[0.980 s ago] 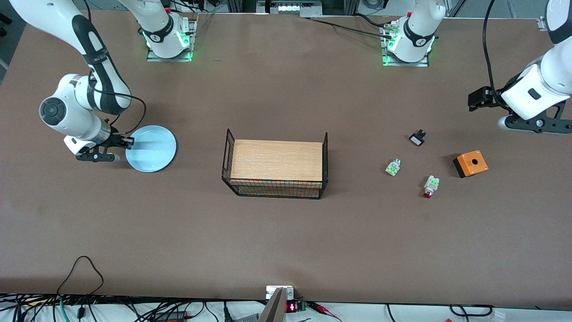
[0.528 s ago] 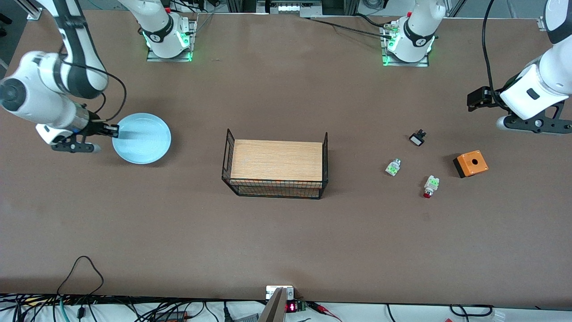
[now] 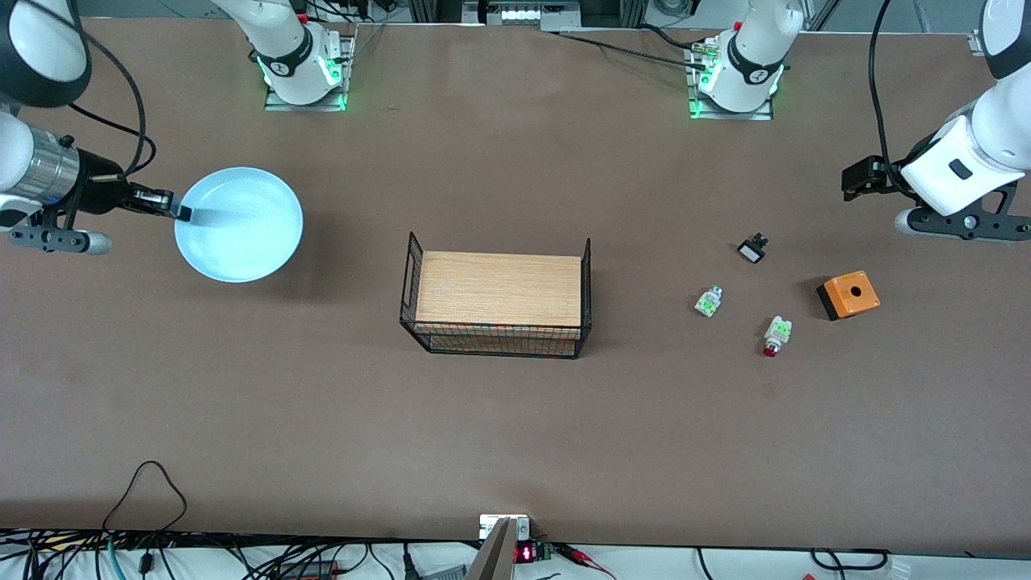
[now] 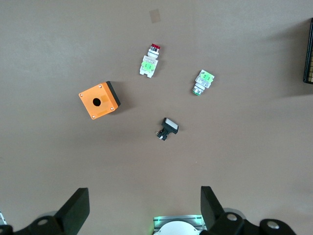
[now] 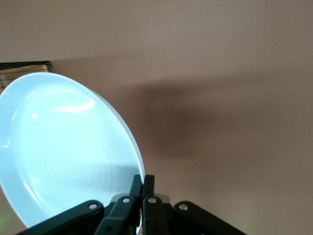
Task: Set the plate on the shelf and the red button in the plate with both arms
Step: 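Lift the plate by its rim with the right gripper, then carry the plate with the right gripper onto the wooden box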
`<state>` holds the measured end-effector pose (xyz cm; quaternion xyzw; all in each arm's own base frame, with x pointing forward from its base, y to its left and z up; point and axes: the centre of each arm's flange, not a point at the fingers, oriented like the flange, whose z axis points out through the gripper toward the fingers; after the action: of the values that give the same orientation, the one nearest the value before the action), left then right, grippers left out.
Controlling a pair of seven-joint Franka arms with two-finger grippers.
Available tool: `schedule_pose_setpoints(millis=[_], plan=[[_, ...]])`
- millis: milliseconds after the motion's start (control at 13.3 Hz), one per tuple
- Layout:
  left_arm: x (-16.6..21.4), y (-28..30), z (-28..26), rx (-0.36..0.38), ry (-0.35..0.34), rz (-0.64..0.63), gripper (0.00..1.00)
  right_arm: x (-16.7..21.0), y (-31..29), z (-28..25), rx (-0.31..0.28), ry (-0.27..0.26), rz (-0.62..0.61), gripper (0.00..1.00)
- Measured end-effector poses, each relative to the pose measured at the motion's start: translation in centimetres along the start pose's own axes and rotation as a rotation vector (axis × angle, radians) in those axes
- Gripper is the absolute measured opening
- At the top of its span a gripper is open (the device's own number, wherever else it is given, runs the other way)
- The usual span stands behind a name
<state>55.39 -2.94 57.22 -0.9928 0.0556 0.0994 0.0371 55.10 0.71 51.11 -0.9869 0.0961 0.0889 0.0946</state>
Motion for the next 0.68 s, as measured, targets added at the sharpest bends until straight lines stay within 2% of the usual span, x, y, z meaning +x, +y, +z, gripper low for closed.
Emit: schedule_pose_setpoints(millis=[377, 678], plan=[[0.0, -0.1, 0.0, 0.000, 0.000, -0.001, 1.00, -4.4, -14.4, -2.0, -0.008, 0.038, 0.181, 0.03], [0.0, 0.0, 0.0, 0.000, 0.000, -0.001, 1.00, -8.5, -22.6, 0.4, 0.000, 0.022, 0.334, 0.03]])
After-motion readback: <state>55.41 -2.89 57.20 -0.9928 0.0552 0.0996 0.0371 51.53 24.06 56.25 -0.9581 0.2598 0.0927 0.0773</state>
